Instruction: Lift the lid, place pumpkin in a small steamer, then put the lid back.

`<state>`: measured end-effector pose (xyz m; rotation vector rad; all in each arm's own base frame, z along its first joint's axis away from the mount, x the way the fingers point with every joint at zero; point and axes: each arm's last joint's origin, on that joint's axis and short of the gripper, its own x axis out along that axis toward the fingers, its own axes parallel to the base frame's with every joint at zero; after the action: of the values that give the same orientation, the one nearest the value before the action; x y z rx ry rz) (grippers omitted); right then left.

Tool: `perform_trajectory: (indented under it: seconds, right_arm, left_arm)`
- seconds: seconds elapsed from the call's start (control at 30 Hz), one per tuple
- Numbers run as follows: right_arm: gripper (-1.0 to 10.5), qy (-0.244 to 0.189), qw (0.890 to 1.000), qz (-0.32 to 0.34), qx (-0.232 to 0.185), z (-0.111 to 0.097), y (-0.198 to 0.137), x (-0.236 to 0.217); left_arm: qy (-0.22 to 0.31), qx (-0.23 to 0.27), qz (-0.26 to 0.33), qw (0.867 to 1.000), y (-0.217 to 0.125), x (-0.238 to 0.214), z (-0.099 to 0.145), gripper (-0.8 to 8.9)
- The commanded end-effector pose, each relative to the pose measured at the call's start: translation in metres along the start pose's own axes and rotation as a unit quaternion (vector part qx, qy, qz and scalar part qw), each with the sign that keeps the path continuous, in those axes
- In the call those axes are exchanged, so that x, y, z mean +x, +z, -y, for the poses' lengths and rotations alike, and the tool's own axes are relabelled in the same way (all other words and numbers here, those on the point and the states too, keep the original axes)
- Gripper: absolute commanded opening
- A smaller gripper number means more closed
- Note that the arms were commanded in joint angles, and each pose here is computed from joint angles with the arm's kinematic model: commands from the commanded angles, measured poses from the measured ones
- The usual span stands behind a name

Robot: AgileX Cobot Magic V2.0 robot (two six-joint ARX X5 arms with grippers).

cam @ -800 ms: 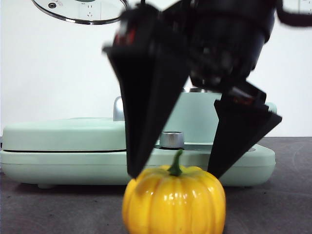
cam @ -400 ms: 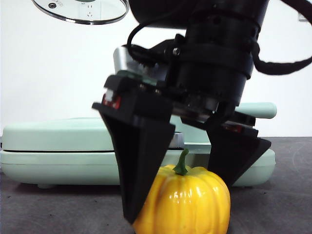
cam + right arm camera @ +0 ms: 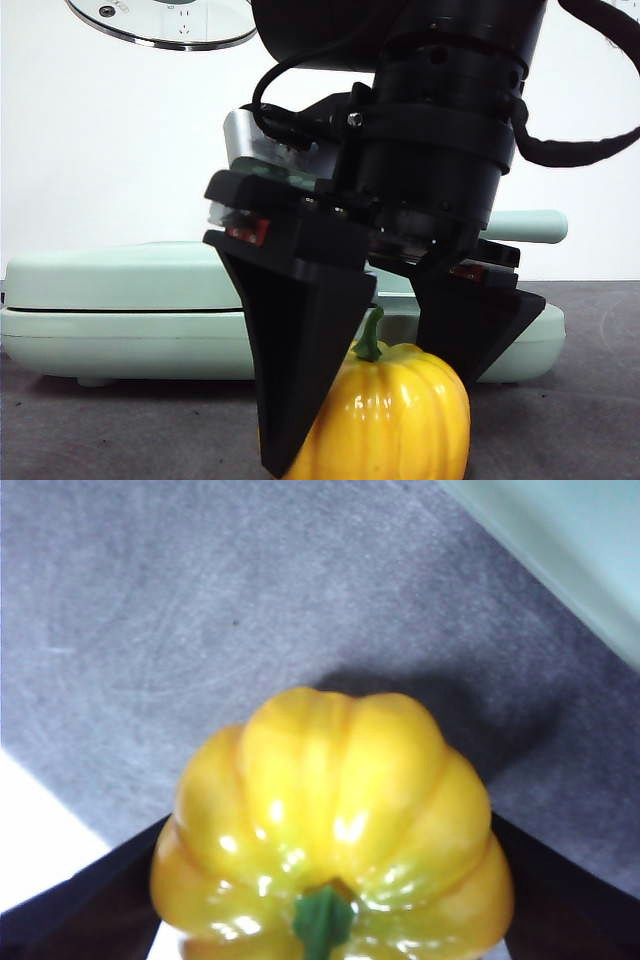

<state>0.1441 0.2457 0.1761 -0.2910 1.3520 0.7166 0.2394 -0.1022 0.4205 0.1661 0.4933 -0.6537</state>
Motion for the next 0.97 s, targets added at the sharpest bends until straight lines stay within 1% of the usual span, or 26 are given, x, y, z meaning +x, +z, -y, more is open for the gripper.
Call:
perform_trajectory:
  seconds: [0.03,0.07,0.2,0.27,0.33,0.4,0.47,0.57,0.7,0.83,0.97]
  right_arm:
    - [3.3,0.016,1.0,-0.01,-0.005,-0.008,0.005,-0.002]
    - [3.3,0.021,1.0,-0.013,-0.005,-0.009,0.007,-0.005]
    - [3.3,0.019,1.0,-0.013,-0.007,-0.015,0.022,-0.028]
    - [3.3,0.02,1.0,-0.004,-0.018,-0.016,0.033,-0.045]
    - [3.3,0.019,1.0,0.006,-0.024,-0.014,0.043,-0.062]
    - [3.3,0.016,0.999,0.017,-0.022,-0.008,0.054,-0.08]
    - [3.3,0.012,0.999,0.029,-0.015,0.002,0.063,-0.098]
    - [3.3,0.002,0.999,0.052,-0.005,0.021,0.078,-0.123]
    - [3.3,-0.025,0.996,0.08,0.014,0.051,0.099,-0.149]
    - [3.3,-0.041,0.994,0.093,0.028,0.077,0.122,-0.16]
    - [3.3,-0.05,0.993,0.099,0.041,0.099,0.146,-0.16]
  left_arm:
    - [0.002,0.008,0.029,1.0,0.01,-0.008,0.002,0.5]
    - [0.002,0.008,0.029,1.0,0.01,-0.008,0.002,0.5]
    - [0.003,0.009,0.028,1.0,0.01,-0.008,0.001,0.5]
    - [0.005,0.008,0.028,1.0,0.01,-0.007,0.0,0.5]
    - [0.006,0.007,0.027,1.0,0.009,-0.007,-0.001,0.5]
    - [0.007,0.007,0.026,1.0,0.009,-0.007,-0.002,0.5]
    - [0.008,0.006,0.026,1.0,0.009,-0.006,-0.002,0.5]
    - [0.007,0.006,0.025,1.0,0.009,-0.005,-0.002,0.5]
    - [0.007,0.006,0.023,1.0,0.009,-0.004,-0.003,0.5]
    - [0.007,0.005,0.019,1.0,0.008,-0.001,-0.004,0.5]
    - [0.007,0.005,0.018,1.0,0.008,0.0,-0.004,0.5]
